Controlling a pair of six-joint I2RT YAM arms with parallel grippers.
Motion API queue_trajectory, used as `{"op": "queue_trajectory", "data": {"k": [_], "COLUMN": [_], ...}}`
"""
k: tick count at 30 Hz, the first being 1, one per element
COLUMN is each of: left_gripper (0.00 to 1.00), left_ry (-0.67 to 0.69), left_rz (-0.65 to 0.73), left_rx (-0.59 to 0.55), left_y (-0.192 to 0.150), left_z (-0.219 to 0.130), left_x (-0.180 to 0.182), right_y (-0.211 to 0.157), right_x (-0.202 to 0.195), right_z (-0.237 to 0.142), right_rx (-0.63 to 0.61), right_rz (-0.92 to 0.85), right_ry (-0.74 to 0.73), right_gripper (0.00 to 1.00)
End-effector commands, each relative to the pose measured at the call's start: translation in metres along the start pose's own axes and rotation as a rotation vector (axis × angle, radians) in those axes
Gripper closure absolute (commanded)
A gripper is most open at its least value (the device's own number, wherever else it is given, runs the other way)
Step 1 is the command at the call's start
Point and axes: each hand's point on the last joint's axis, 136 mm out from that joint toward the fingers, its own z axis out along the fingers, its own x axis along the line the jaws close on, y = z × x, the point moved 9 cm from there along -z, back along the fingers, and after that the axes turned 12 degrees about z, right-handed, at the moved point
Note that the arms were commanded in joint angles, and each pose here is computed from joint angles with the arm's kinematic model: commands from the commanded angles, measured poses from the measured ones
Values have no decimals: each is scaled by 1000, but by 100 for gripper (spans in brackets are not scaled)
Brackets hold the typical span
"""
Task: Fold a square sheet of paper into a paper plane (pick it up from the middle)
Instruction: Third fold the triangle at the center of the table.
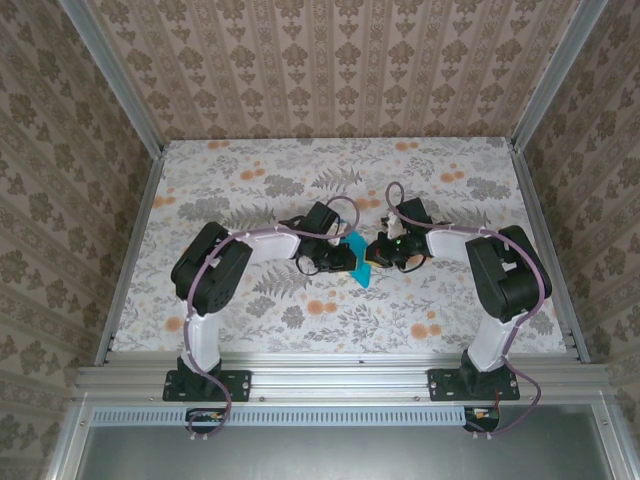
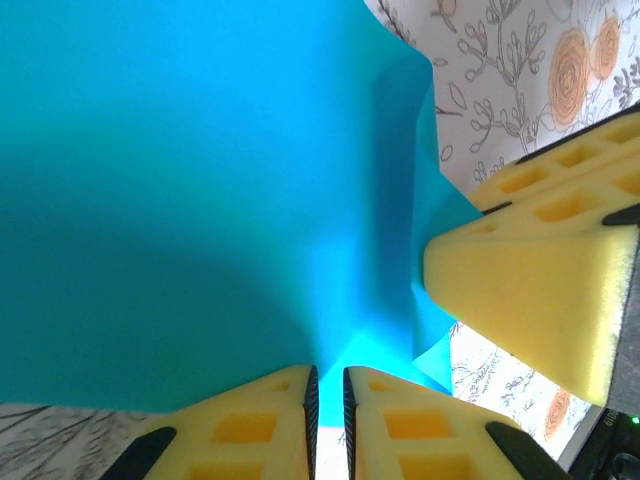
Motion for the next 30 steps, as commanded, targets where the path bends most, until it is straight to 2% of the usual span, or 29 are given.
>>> {"op": "queue_trajectory", "data": {"k": [1, 10, 30], "left_gripper": [81, 81, 85], "left_ry": [-5, 15, 34], "left_rz": [18, -22, -44], "left_rx": [-35, -44, 25], "left_y": [9, 23, 16], "left_z": [-21, -23, -2], "left_x": [-1, 28, 45], "right_y": [0, -3, -7], "right_x": [2, 4, 19], "right_z": [3, 7, 21], "right_rx": [13, 26, 55], "right_rz": [-13, -23, -49], "right_ry": [-22, -34, -33], "right_gripper": [96, 96, 95]}}
